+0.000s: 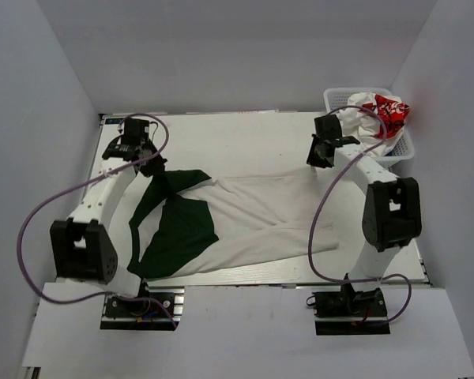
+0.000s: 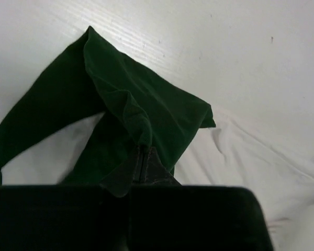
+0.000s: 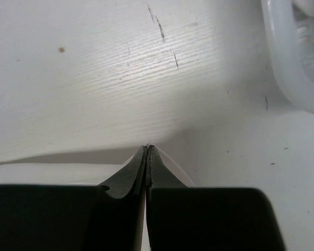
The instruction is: Fold and stack the t-shirts
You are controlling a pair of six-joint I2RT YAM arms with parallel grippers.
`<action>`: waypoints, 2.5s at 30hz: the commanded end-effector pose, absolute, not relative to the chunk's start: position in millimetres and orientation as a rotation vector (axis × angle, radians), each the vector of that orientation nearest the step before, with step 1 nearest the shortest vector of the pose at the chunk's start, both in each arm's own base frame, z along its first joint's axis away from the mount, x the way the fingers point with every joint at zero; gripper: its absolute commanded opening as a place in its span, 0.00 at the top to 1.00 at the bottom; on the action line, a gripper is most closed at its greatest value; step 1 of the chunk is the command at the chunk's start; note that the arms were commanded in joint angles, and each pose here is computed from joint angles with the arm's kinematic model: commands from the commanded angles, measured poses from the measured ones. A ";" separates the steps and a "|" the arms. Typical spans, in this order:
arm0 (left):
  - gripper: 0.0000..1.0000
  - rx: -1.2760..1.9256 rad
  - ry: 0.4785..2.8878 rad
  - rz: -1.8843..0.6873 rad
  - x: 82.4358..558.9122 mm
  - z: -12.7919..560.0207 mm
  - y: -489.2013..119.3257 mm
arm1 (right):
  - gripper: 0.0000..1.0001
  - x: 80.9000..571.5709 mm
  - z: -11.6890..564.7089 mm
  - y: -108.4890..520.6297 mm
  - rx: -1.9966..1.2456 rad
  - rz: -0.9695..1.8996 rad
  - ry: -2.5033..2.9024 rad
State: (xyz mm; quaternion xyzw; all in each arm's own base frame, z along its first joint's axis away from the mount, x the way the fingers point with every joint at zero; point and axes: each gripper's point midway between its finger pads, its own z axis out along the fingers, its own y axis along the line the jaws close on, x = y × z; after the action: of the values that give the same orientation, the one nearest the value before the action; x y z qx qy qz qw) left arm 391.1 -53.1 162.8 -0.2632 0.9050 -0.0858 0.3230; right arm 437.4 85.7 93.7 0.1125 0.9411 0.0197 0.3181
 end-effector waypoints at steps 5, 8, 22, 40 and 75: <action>1.00 -0.827 2.356 -0.284 296.5 191.9 -50.0 | 1.00 427.4 134.6 78.8 0.228 0.069 2.331; 1.00 -0.888 2.397 -0.298 255.3 181.3 -50.1 | 1.00 422.0 142.0 73.5 0.223 0.048 2.304; 1.00 -0.923 2.659 -0.565 131.3 140.7 -85.4 | 1.00 398.3 148.5 65.1 0.243 0.060 2.247; 0.50 -0.887 2.762 -0.737 77.9 139.3 -102.9 | 0.83 326.7 92.8 32.6 0.438 -0.052 2.289; 0.00 -0.881 2.856 -0.153 309.9 -16.7 -62.9 | 0.10 295.4 2.5 114.8 0.118 0.187 2.678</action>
State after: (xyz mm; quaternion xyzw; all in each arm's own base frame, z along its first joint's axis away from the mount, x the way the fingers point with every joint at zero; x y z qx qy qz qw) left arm 252.1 -80.4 15.4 -0.2997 0.9503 -0.0841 0.0097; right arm 302.5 145.4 27.6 0.0097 0.9538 0.1543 0.2576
